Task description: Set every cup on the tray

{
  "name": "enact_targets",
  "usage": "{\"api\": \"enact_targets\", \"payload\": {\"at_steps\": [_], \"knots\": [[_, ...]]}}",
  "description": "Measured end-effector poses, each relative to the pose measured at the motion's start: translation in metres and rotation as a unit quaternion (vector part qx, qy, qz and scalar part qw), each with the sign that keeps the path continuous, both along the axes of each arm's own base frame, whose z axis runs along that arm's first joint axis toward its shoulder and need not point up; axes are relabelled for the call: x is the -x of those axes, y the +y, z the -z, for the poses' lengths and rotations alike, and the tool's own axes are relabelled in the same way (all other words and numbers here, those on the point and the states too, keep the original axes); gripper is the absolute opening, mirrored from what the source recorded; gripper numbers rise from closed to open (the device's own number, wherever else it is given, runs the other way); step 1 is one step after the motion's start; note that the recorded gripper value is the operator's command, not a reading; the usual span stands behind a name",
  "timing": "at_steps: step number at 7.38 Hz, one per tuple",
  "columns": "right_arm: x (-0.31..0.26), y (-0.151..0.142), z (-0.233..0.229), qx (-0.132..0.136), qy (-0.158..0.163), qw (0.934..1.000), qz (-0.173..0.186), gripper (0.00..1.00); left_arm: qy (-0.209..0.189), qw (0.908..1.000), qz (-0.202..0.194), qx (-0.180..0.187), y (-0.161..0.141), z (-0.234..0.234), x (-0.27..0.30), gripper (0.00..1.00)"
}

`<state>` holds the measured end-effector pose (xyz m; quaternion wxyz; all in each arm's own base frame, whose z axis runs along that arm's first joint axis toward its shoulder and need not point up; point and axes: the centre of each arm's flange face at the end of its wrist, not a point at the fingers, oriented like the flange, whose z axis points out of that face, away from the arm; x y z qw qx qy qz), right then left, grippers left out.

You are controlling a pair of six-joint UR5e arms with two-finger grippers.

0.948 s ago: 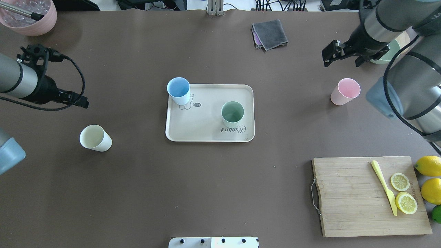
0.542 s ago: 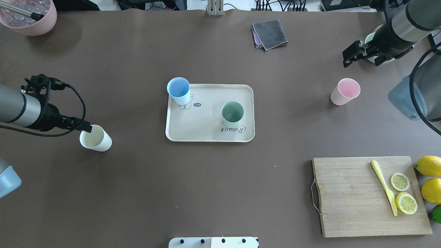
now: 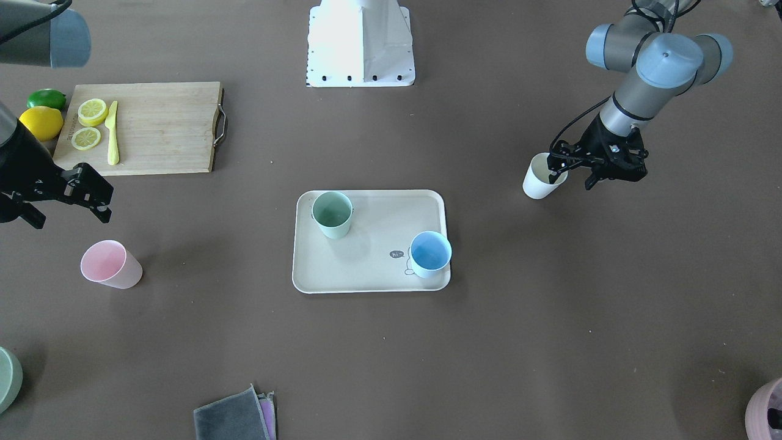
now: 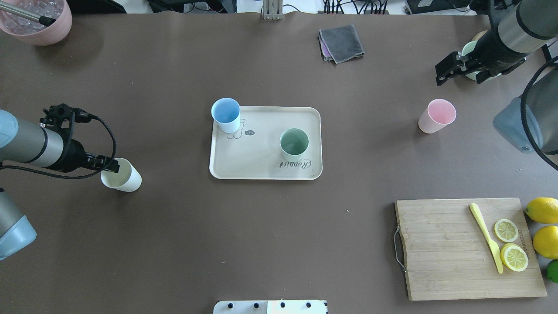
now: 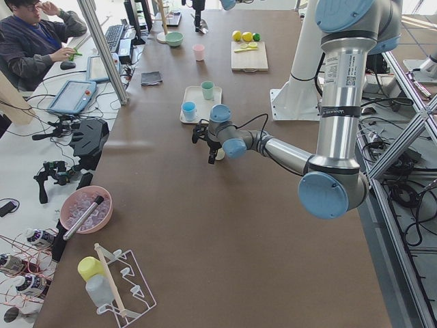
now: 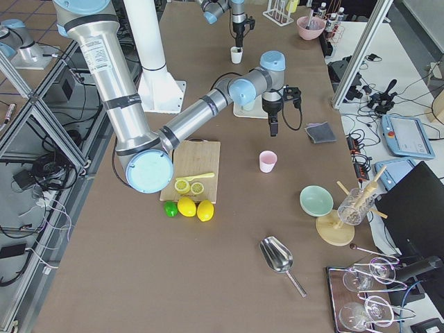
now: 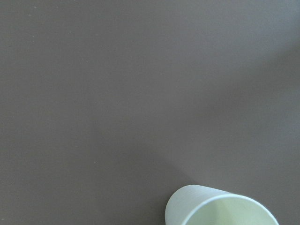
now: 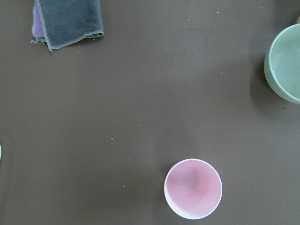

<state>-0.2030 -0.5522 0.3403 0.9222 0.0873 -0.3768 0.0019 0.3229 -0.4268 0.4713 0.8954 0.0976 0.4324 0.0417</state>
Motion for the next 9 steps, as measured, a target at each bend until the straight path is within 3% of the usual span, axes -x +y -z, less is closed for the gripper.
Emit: {"api": "enact_targets", "payload": {"at_steps": [4,6,9], "knots": [[0.000,0.001,-0.002,0.001,0.001,1.0000,0.000,1.00,0.017,0.9997,-0.005,-0.015,-0.001,0.025,-0.010,0.00],[0.000,0.001,-0.004,0.003,0.002,1.0000,0.000,1.00,0.037,0.9990,-0.002,-0.022,-0.017,0.076,-0.028,0.00],[0.000,0.002,-0.008,0.007,0.004,1.0000,-0.002,1.00,0.065,0.9976,0.022,0.013,-0.030,0.180,-0.105,0.00]]}}
